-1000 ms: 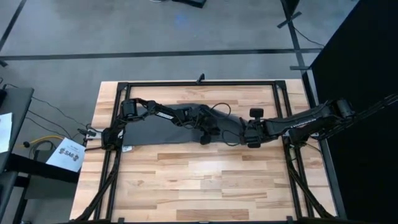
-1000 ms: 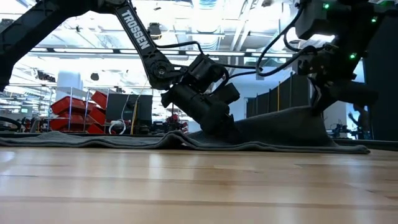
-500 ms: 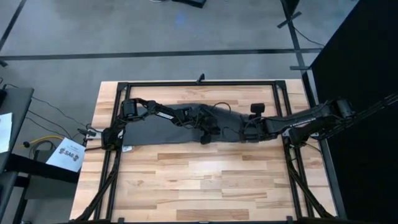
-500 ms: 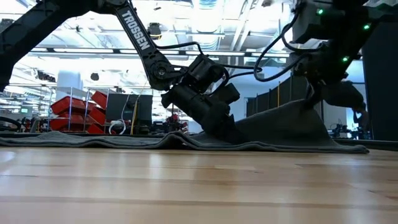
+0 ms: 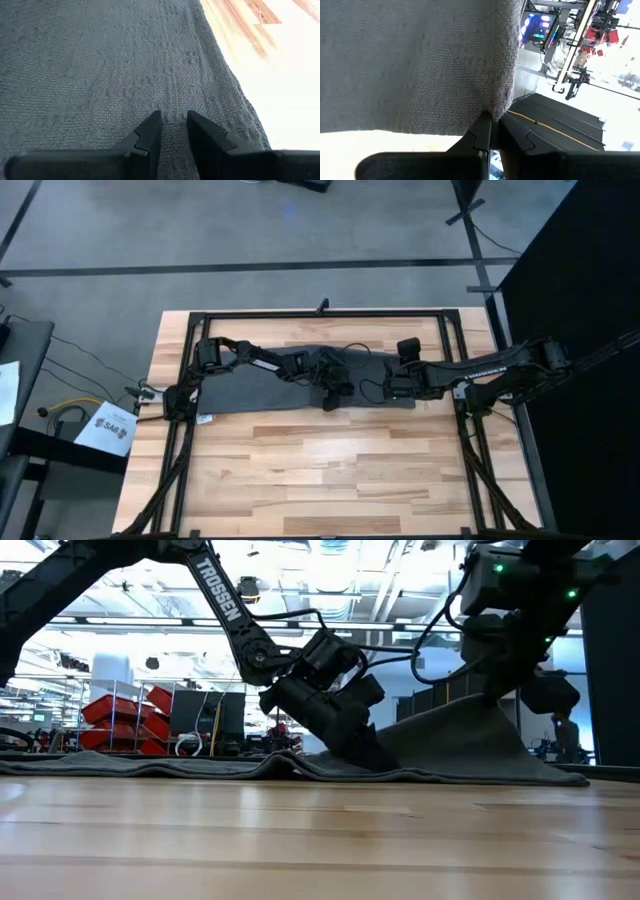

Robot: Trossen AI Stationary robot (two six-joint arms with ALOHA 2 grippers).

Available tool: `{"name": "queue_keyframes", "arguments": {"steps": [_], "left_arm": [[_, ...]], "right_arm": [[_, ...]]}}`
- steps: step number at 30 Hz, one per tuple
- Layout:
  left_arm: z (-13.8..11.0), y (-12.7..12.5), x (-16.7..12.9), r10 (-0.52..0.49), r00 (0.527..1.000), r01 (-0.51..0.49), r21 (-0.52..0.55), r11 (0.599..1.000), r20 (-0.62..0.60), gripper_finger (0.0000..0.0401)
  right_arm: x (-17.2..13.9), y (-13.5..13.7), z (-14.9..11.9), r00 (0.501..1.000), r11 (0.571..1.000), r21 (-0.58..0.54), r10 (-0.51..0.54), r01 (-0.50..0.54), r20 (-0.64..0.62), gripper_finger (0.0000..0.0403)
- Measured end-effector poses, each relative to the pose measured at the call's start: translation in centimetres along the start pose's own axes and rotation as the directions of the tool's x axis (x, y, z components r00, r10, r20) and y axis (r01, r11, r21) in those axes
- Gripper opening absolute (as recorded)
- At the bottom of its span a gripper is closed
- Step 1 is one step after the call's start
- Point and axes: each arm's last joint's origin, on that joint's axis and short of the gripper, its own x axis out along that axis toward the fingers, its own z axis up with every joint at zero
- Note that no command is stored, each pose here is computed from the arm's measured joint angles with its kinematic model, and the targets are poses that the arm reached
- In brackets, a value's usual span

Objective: Roll towel
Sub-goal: Roll the gray towel

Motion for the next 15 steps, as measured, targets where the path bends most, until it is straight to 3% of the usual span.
{"name": "queue_keyframes", "arguments": {"steps": [9,15], "left_arm": [[0.9,-0.2,-0.7,-0.031,0.999,0.031,-0.010,0.999,0.017,0.0081],[4.9,-1.5,-1.2,-0.020,0.973,-0.007,0.119,0.993,0.230,0.0082]], "right_arm": [[0.3,-0.2,0.4,0.998,0.999,0.013,0.042,-0.042,0.040,0.0009],[1.5,-0.8,0.1,0.995,0.990,0.095,0.102,-0.103,0.016,0.0009]]}}
